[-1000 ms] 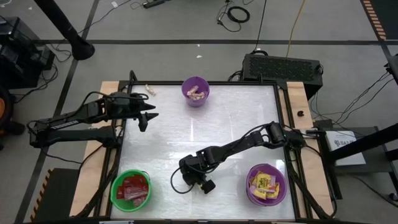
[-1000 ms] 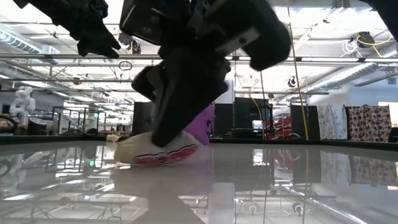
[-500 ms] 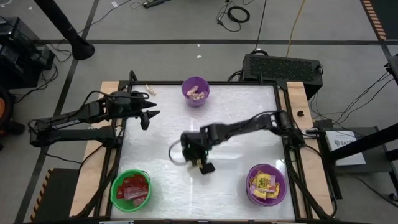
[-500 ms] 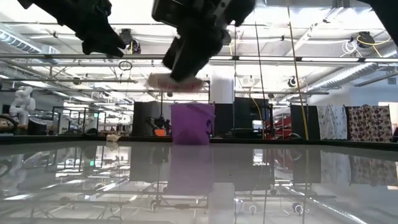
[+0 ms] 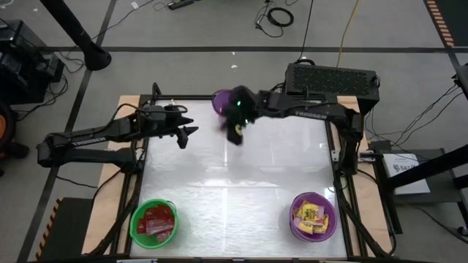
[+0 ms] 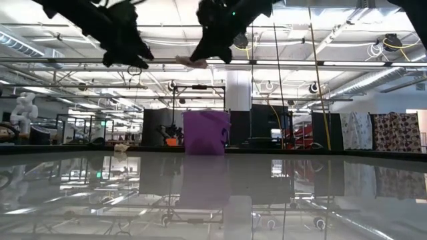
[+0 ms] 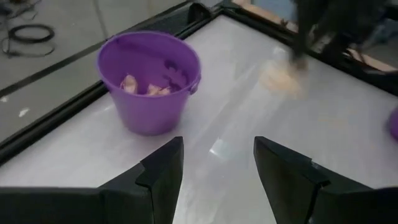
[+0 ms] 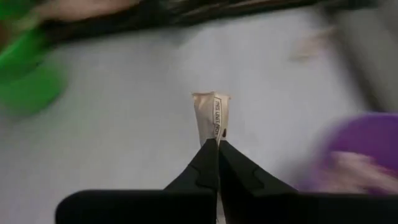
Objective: Sort candy by brand, put in halloween buckets
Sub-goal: Put the white chocolate into the top purple bucket
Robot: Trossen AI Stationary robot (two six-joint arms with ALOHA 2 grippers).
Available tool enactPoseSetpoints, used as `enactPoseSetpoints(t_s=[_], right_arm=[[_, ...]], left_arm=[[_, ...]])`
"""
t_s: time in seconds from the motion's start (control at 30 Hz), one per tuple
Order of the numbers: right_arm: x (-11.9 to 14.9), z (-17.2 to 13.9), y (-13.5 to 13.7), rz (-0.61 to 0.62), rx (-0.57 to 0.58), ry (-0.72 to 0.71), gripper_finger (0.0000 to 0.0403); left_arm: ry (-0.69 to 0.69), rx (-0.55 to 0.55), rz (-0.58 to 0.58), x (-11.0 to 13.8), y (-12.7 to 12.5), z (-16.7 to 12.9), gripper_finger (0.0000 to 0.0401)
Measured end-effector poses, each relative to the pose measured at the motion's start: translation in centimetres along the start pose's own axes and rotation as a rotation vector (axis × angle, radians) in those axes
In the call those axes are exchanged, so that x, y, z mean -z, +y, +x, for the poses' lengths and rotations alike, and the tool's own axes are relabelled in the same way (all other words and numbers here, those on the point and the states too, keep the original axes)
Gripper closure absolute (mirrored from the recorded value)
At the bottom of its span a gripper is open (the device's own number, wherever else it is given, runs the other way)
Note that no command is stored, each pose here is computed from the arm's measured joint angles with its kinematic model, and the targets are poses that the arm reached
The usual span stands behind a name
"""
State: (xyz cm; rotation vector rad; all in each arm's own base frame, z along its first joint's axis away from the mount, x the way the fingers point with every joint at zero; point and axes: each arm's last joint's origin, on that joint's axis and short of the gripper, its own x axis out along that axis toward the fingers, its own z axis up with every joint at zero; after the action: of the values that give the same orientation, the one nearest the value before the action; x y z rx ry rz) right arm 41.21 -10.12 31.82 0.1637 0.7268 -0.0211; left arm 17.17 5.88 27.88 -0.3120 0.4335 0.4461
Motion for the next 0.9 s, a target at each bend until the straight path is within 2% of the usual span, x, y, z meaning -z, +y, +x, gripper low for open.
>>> enactPoseSetpoints(t_s=[0.07,0.13,0.33,0.43,0.63,0.77,0.9], right_arm=[[-0.3,-0.5,-1.6,0.097,0.131,-0.044,0.0402],[-0.5,-0.9,-3.1,0.156,0.213,-0.072,0.0402],[-0.1,-0.2,-6.9,0.193,0.342,-0.098,0.0402],[0.6,0.4,-8.7,0.213,0.378,-0.077,0.0402],[1.5,1.0,-11.3,0.245,0.415,-0.057,0.0396],[1.6,0.7,-12.1,0.222,0.427,-0.052,0.0372],[1.8,0.4,-12.8,0.206,0.441,-0.046,0.034]], left_arm=[[0.006,-0.037,-0.028,0.0,0.1,0.7,0.0198],[0.0,-0.091,-0.071,0.0,0.2,1.3,0.0198],[0.018,-0.273,-0.214,0.6,0.9,3.1,0.0198],[0.017,-0.379,-0.266,0.8,1.9,3.9,0.0198],[0.03,-0.607,-0.507,1.5,5.4,4.8,0.0198],[0.074,-0.715,-0.633,2.4,7.3,5.8,0.0198],[0.12,-0.786,-0.697,3.3,8.6,7.1,0.0198]])
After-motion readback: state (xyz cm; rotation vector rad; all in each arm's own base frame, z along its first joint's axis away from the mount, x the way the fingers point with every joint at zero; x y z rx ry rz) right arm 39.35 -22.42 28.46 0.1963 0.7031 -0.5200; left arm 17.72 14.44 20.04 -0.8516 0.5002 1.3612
